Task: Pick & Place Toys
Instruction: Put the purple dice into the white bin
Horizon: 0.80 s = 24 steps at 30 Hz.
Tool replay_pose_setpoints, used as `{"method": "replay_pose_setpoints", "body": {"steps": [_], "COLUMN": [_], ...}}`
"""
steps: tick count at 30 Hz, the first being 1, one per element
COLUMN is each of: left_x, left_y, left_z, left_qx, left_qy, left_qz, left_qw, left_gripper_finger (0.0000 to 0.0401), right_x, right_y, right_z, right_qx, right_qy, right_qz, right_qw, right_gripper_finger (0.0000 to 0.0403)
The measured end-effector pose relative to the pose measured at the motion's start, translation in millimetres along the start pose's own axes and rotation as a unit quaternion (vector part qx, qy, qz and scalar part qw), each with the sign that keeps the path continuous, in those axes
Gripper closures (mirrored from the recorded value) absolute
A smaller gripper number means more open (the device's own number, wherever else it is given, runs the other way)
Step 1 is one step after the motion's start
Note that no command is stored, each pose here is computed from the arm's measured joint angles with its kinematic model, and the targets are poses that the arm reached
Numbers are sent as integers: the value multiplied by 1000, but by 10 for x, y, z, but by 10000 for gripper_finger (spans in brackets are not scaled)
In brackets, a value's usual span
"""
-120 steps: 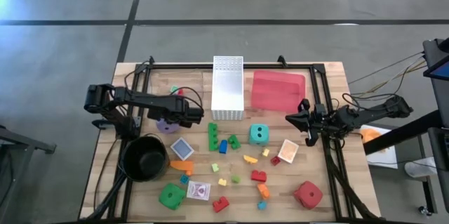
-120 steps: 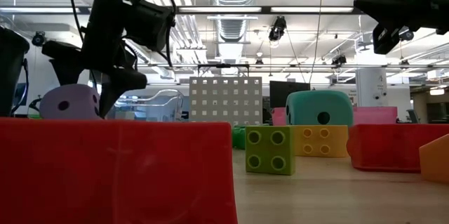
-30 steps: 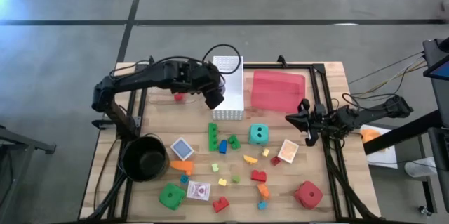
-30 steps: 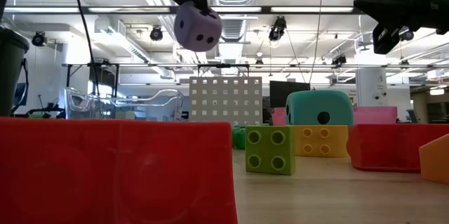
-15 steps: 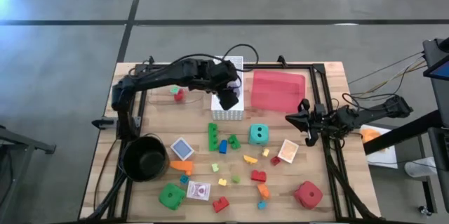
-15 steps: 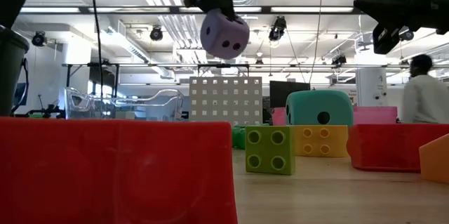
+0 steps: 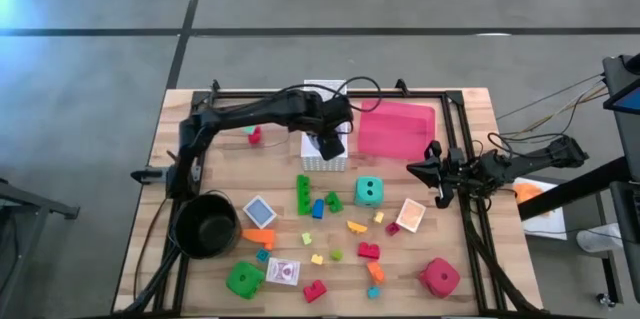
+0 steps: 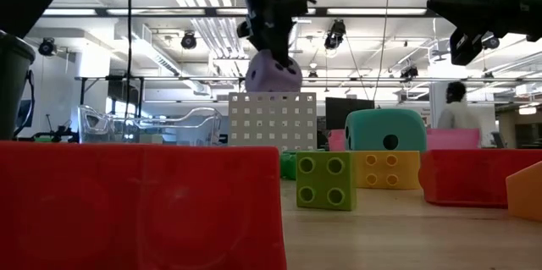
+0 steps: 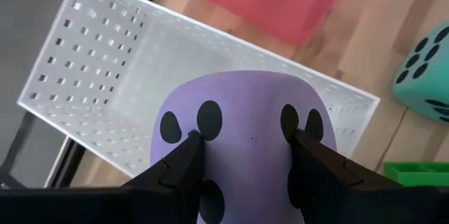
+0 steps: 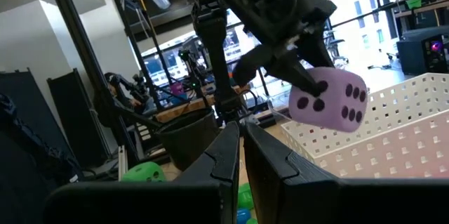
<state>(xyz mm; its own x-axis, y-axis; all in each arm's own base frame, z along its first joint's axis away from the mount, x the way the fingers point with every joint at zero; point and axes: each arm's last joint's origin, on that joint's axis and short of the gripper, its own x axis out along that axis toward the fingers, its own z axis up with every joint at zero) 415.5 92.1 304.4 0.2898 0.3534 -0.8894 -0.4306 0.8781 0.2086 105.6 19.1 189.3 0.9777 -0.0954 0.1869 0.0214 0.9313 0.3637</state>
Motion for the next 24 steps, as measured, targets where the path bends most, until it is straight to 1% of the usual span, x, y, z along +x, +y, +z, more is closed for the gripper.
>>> {"method": "replay_pose_setpoints", "body": {"steps": [2,6,17,21,24], "left_x": [62,157,374,492,559], "left_y": [9,43,262,297,279], "left_z": [4,9,-34,-90,-91], "left_qx": [0,6,-18,-19,-8], "left_qy": [9,24,59,74,64], "left_qz": [-5,-35,-46,-53,-75], "left_qw": [1000,999,997,996,995], "left_gripper_finger": [232,232,232,233,233], "right_x": [0,0,0,0,0], "right_y": [0,0,0,0,0], "right_z": [0,0,0,0,0], "right_qx": [0,0,0,0,0], "right_qy": [0,0,0,0,0], "right_qz": [0,0,0,0,0], "right_qw": [1000,1000,1000,1000,1000], "right_gripper_finger": [382,382,382,382,382]}}
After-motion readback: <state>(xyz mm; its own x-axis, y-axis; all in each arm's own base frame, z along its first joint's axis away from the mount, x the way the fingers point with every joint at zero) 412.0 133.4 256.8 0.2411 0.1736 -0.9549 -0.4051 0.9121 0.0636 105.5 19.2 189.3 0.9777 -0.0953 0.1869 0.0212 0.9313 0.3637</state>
